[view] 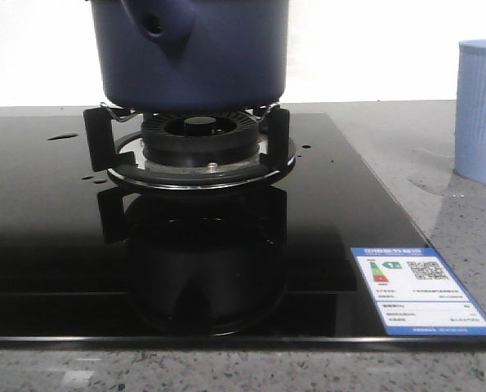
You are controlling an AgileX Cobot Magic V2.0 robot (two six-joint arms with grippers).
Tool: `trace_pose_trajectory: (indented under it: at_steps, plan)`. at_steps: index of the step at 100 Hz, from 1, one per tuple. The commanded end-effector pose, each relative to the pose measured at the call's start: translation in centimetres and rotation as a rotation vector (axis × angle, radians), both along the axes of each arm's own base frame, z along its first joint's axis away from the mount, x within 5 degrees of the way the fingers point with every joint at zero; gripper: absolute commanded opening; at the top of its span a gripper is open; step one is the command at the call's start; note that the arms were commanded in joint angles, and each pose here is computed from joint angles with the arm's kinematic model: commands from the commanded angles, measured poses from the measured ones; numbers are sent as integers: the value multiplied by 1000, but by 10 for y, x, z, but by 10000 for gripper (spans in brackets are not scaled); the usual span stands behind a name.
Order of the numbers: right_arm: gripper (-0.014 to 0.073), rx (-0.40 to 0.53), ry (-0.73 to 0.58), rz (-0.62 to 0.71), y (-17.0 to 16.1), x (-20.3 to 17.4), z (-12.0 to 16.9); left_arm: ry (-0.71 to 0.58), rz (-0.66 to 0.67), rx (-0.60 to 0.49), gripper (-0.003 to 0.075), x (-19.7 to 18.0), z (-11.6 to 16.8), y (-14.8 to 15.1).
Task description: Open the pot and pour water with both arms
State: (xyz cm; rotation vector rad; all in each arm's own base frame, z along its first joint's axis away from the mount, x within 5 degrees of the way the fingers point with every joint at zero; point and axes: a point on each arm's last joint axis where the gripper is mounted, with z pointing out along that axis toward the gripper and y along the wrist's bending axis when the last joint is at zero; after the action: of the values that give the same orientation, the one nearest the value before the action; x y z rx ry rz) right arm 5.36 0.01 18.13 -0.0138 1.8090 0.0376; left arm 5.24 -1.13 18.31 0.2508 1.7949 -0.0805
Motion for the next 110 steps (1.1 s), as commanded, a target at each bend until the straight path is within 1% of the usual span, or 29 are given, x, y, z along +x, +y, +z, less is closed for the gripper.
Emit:
trace_pose_trajectory:
  at_steps: [1,74,82,90,95,99,102,103,104,107,109,110]
  plan:
    - [-74,-23,-5,-1,0,0,-7,-32,8,-23,-19,0,-6,0]
    - [-74,-23,-5,-1,0,0,-7,-32,8,-23,-19,0,-6,0]
    - [-74,-30,-56,6,0,1,-3,-32,8,-23,-19,0,-6,0]
    - [-74,13,-153,21,2,2,6,-55,10,-25,-19,1,-4,0]
    - [-74,47,-207,28,3,2,11,-93,13,-53,-19,1,0,0]
    - [-74,97,-249,32,4,2,15,-138,15,-110,-19,2,5,0]
    - [-74,135,-276,33,4,2,18,-169,21,-178,-19,2,9,0]
    - [-74,157,-291,32,4,2,19,-191,27,-240,-19,2,12,0]
    - [-74,171,-298,32,4,2,20,-191,27,-240,-19,2,12,0]
    - [-74,223,-318,29,4,2,22,-223,42,-351,-19,2,17,1]
    - [-74,262,-330,26,4,2,24,-233,49,-395,-19,2,19,1]
    - [-74,286,-334,24,4,2,24,-246,57,-436,-19,2,21,2]
